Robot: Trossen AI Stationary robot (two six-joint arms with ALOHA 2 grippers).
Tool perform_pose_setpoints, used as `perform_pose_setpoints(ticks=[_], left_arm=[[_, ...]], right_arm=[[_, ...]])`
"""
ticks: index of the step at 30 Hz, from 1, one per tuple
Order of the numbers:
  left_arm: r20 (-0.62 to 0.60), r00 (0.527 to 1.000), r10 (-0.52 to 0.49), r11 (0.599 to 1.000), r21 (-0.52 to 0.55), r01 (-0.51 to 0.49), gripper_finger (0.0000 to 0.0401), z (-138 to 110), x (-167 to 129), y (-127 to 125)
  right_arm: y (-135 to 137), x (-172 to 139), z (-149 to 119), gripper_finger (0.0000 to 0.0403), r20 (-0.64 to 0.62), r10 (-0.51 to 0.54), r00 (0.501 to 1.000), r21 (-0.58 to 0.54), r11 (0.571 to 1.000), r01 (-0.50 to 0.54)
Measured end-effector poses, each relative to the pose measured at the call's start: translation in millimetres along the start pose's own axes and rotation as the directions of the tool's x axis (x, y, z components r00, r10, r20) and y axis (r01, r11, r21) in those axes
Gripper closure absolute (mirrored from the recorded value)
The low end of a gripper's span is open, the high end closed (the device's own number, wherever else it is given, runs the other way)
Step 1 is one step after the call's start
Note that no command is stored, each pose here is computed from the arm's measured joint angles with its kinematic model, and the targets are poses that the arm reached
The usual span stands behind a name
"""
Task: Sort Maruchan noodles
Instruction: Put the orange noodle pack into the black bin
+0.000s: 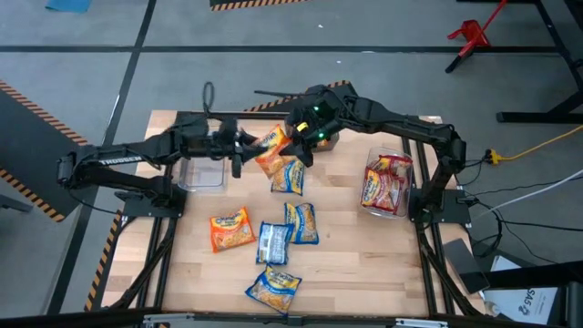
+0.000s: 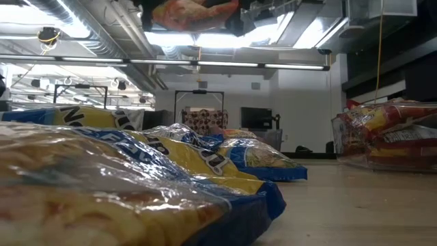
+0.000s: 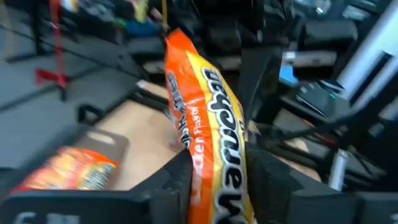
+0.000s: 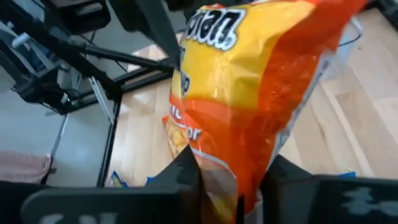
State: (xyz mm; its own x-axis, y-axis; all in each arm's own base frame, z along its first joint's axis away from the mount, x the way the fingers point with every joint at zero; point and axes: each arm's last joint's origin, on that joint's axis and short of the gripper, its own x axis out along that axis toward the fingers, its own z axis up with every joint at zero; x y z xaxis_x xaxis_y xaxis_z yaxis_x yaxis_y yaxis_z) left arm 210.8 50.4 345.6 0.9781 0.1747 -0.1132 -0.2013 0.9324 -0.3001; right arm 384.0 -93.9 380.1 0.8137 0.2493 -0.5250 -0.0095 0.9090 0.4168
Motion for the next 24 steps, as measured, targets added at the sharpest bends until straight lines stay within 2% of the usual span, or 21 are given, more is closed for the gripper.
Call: perform_pose_setpoints(ticks=[6,13,20,24], left_arm=[[0.112,0.987,0.115,0.990,0.075,-0.124,0.0244,14,-28,1],[0.223,0.935,0.277,0.951,0.071,-0.299,0.0227,24,-59,2],[0.259,0.919,0.298,0.946,0.050,-0.321,0.0228,27,-73,1],[0.233,0.923,0.307,0.945,0.045,-0.325,0.0229,25,-73,2]], right_arm=[[-15,-19,6,0.0350,0.049,-0.040,0.998,0.070,0.997,0.037],[-58,-52,13,0.0350,0.114,-0.195,0.974,0.173,0.969,0.174],[-120,-102,6,0.0339,0.112,-0.363,0.925,0.314,0.896,0.313],[-156,-130,-16,0.0341,0.057,-0.390,0.919,0.395,0.854,0.338]])
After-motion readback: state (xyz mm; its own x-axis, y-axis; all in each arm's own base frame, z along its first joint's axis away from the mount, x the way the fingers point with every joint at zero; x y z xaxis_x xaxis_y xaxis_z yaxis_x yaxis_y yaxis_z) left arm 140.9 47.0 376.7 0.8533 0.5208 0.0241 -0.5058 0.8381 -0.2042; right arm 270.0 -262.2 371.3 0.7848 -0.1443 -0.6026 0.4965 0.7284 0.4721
